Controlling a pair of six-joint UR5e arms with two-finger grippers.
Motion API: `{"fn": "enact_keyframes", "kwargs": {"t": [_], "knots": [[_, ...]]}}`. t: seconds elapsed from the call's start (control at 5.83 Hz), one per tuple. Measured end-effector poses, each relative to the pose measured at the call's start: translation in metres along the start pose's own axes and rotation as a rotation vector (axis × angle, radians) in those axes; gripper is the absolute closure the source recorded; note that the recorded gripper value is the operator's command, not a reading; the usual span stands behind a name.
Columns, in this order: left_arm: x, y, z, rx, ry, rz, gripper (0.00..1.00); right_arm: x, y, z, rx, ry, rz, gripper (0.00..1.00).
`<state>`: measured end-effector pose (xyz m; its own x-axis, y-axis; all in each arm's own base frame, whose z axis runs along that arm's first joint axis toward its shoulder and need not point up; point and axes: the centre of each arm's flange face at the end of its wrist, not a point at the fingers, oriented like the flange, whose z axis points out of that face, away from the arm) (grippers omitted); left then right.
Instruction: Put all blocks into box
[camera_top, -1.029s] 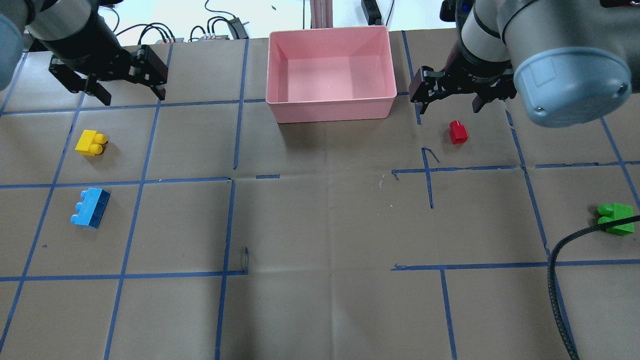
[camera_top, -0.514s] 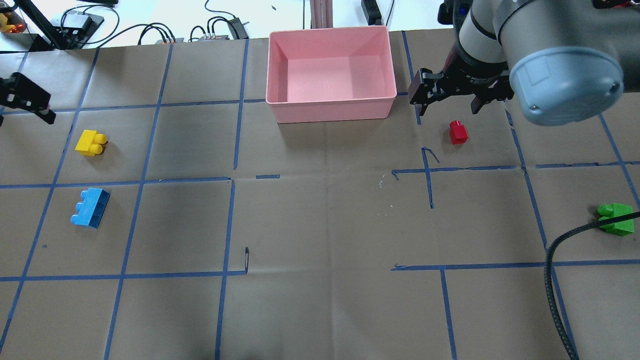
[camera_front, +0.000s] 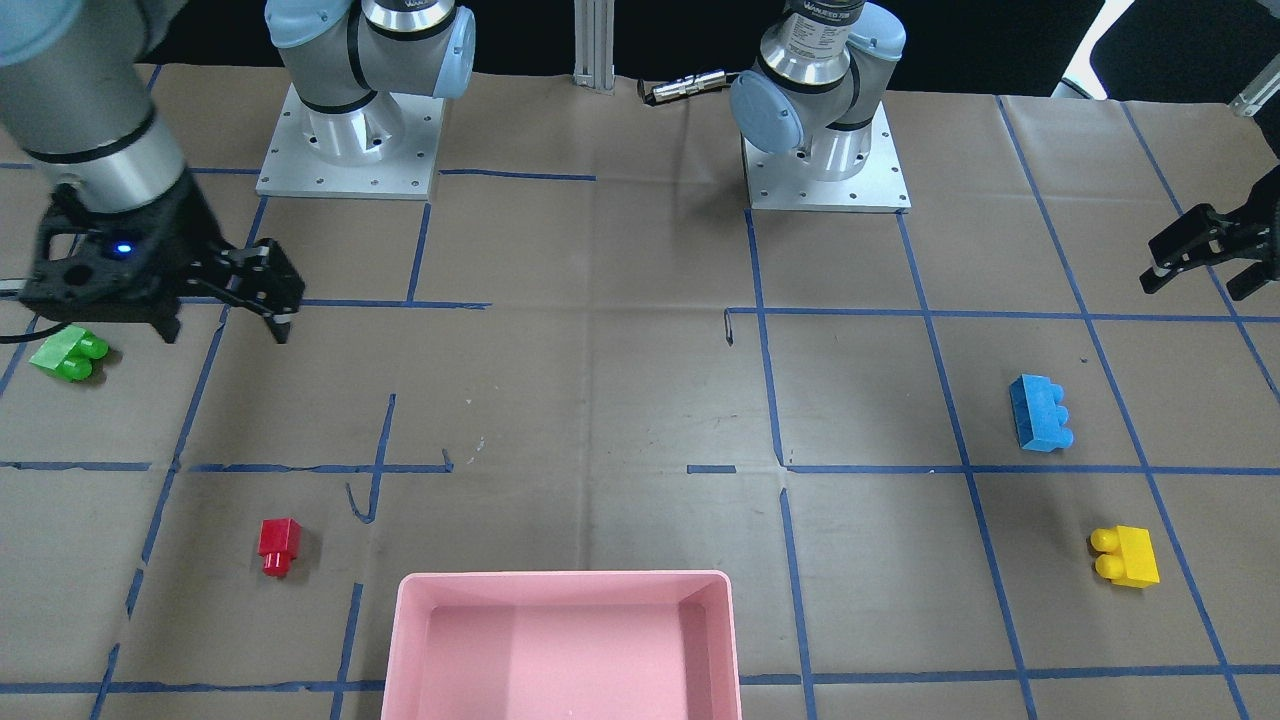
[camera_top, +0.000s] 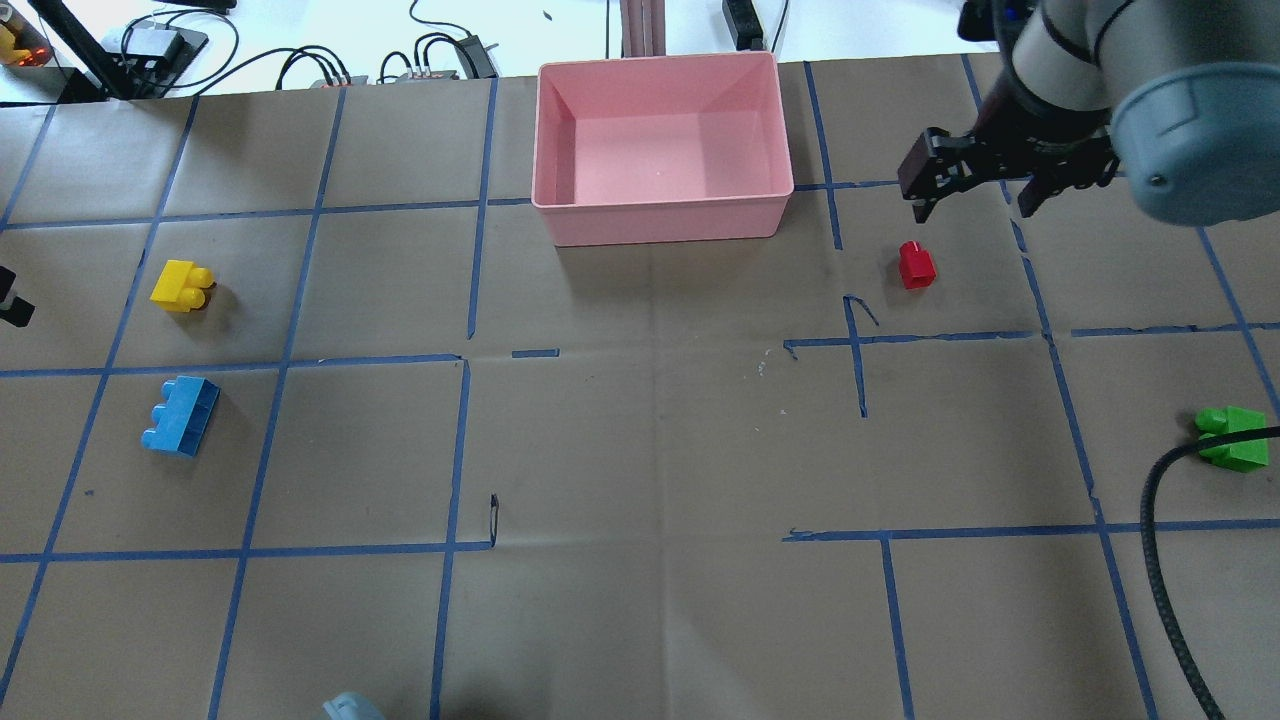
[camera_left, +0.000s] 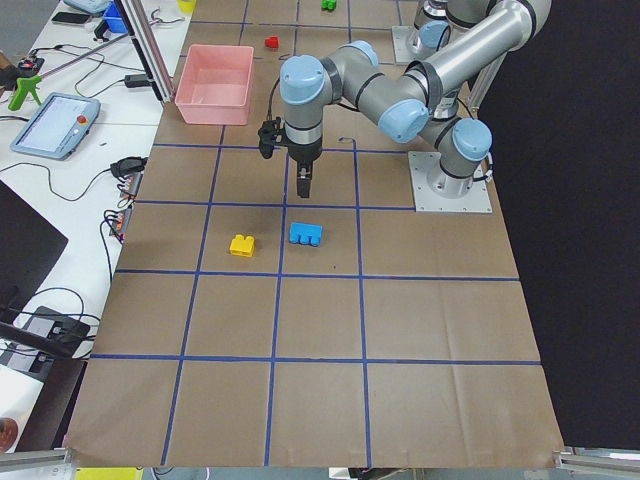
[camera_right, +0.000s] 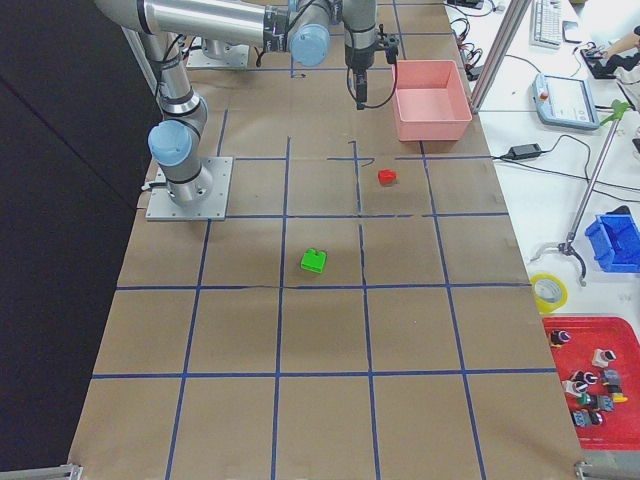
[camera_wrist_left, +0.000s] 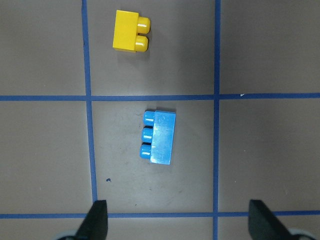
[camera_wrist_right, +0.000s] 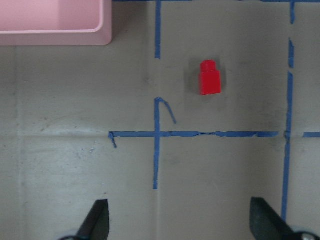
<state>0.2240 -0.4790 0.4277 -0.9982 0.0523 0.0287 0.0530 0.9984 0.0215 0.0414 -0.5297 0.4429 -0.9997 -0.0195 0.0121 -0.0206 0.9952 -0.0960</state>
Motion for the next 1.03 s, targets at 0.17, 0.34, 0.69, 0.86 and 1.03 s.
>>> {"fn": "enact_keyframes", "kwargs": {"t": [0.17, 0.34, 0.69, 0.86, 1.03], "knots": [[-0.003, -0.002, 0.025, -0.003, 0.006, 0.005, 0.0, 0.064, 0.0, 0.002, -0.002, 0.006, -0.028, 0.02], [-0.006, -0.004, 0.057, 0.007, -0.003, 0.012, 0.0, 0.113, 0.004, 0.006, -0.009, 0.012, -0.04, 0.03], [-0.009, -0.009, 0.12, 0.02, -0.007, 0.018, 0.01, 0.213, 0.038, 0.052, -0.053, 0.0, 0.081, 0.01], [-0.01, -0.013, 0.146, 0.024, 0.009, 0.02, 0.01, 0.25, 0.054, 0.083, -0.023, 0.026, 0.098, 0.0], [-0.012, -0.017, 0.169, 0.024, 0.026, 0.025, 0.01, 0.276, 0.066, 0.114, -0.004, 0.048, 0.099, 0.0]]}}
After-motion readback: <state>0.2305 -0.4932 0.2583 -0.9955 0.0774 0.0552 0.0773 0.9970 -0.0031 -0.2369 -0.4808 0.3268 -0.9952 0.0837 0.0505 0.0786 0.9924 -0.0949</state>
